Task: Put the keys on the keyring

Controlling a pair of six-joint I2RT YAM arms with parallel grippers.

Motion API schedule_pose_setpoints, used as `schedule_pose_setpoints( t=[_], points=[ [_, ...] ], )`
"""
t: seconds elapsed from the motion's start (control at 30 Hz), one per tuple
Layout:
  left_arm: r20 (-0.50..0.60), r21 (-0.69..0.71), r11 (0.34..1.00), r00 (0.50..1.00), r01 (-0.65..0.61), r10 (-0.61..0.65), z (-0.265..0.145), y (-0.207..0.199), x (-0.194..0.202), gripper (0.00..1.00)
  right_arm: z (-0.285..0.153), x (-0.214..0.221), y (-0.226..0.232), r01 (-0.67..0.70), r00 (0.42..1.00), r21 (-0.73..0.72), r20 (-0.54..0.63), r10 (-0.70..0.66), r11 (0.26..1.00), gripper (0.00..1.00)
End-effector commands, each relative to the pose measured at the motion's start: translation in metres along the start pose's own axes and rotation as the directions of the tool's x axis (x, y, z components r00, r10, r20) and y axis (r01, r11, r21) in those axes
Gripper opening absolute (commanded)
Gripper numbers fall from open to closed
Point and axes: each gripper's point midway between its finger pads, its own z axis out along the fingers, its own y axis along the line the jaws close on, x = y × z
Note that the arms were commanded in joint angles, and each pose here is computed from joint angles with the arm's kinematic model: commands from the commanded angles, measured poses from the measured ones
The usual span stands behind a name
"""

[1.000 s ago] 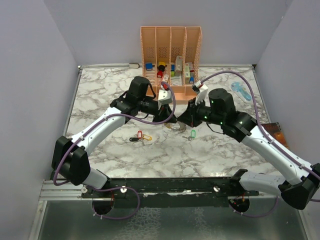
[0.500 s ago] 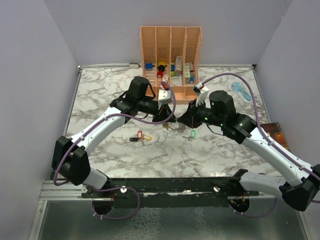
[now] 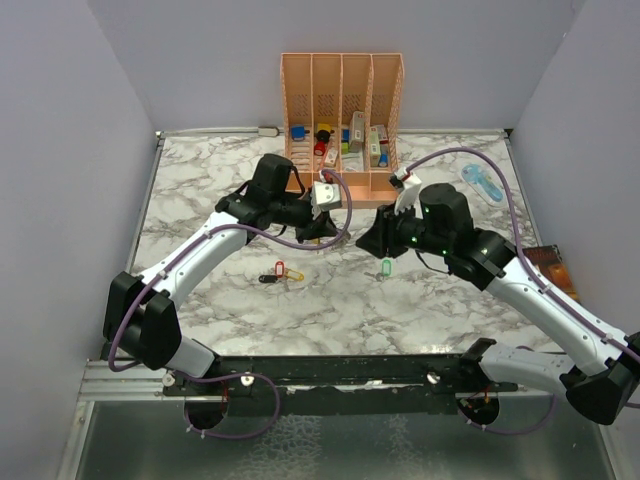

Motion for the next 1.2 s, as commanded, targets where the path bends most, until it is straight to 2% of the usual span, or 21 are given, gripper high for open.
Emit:
schedule_pose_setpoints(
  t=[0.0, 0.17, 0.33, 0.43, 0.5, 0.6, 0.8, 0.93, 1.17],
  points=[
    [-0.029, -0.010, 0.996, 0.996, -0.090, 0.089, -0.004, 0.005, -0.003, 0.00, -0.003, -0.002, -0.021, 0.024, 0.999, 0.123, 0.022, -0.027, 0.992, 0.34],
    [-0.059, -0.021, 0.987, 0.986, -0.158, 0.156, -0.009, 0.007, 0.002, 0.00, -0.010, 0.014, -0.054, 0.015, 1.000, 0.286, -0.005, -0.014, 0.958, 0.24],
    [-0.050, -0.022, 0.985, 0.984, -0.172, 0.170, -0.011, 0.006, 0.004, 0.00, -0.014, 0.055, -0.087, -0.021, 0.987, 0.454, -0.132, 0.091, 0.891, 0.40],
    [-0.040, -0.018, 0.984, 0.984, -0.176, 0.175, -0.010, 0.005, 0.004, 0.00, -0.009, 0.092, -0.103, -0.020, 0.948, 0.541, -0.257, 0.188, 0.841, 0.45],
    [-0.034, -0.026, 0.984, 0.984, -0.175, 0.174, -0.010, 0.006, 0.003, 0.00, -0.008, 0.107, -0.112, -0.025, 0.931, 0.589, -0.280, 0.234, 0.808, 0.50],
    [-0.025, -0.026, 0.984, 0.984, -0.177, 0.176, -0.010, 0.005, 0.001, 0.00, -0.007, 0.118, -0.120, -0.031, 0.920, 0.622, -0.289, 0.266, 0.782, 0.55],
    [-0.011, -0.010, 0.984, 0.984, -0.179, 0.179, -0.010, 0.000, 0.000, 0.00, -0.011, 0.124, -0.128, -0.050, 0.913, 0.652, -0.278, 0.300, 0.756, 0.57],
    [-0.019, -0.018, 0.981, 0.981, -0.193, 0.193, -0.010, 0.001, 0.004, 0.00, -0.012, 0.139, -0.139, -0.057, 0.884, 0.662, -0.314, 0.346, 0.747, 0.54],
    [-0.058, -0.056, 0.975, 0.976, -0.215, 0.212, -0.013, 0.006, 0.016, 0.00, 0.009, 0.142, -0.145, -0.019, 0.869, 0.642, -0.368, 0.330, 0.766, 0.45]
  ],
)
